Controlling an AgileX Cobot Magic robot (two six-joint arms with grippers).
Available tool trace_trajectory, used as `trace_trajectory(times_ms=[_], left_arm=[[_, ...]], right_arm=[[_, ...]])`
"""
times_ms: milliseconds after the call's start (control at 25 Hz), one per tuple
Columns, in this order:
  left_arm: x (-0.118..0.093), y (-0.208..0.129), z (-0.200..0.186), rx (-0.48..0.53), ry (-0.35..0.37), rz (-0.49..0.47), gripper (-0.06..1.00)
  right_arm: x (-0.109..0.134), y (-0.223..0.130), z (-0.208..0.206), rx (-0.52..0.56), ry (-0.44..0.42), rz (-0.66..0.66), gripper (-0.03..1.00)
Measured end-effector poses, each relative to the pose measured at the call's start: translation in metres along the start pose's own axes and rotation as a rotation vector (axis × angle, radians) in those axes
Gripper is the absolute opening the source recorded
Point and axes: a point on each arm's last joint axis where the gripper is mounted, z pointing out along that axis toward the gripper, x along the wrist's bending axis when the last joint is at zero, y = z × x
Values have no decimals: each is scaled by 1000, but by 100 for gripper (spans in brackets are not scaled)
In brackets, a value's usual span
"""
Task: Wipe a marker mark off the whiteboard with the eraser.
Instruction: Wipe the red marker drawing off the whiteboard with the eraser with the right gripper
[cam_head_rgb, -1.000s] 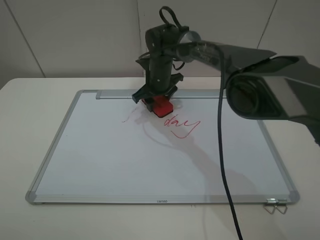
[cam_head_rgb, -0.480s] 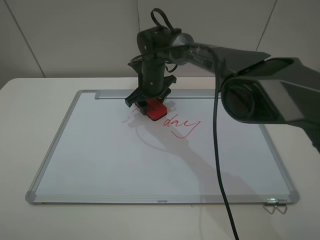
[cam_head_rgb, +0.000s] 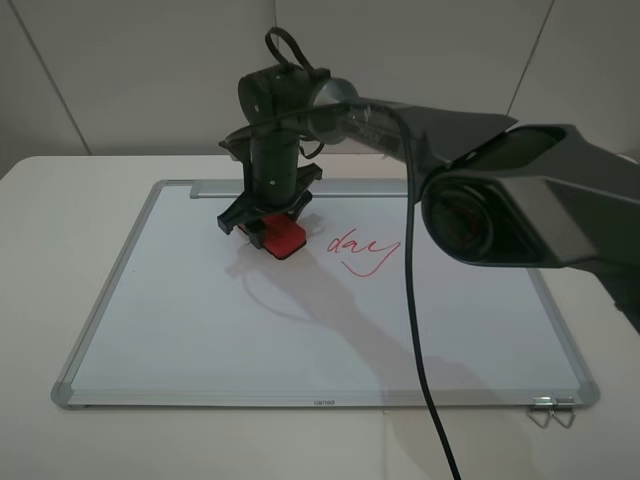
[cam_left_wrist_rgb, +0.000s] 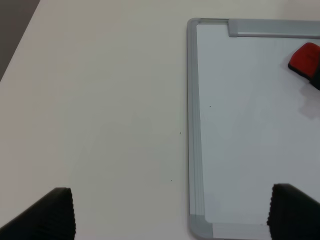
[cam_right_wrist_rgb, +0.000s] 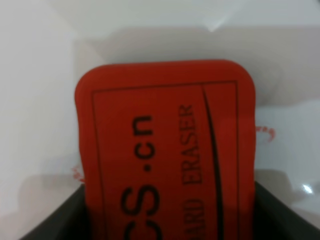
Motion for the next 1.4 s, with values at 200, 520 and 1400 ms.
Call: trace_trajectory(times_ms=[200,520,1400], left_arm=[[0,0,0,0,0,0,77],[0,0,0,0,0,0,77],[0,0,0,0,0,0,77]], right_arm=[[-32,-1,0,-5,-52,56,51],[-26,0,0,-6,-59,25,51],[-37,0,7,-9,-49,47,51]])
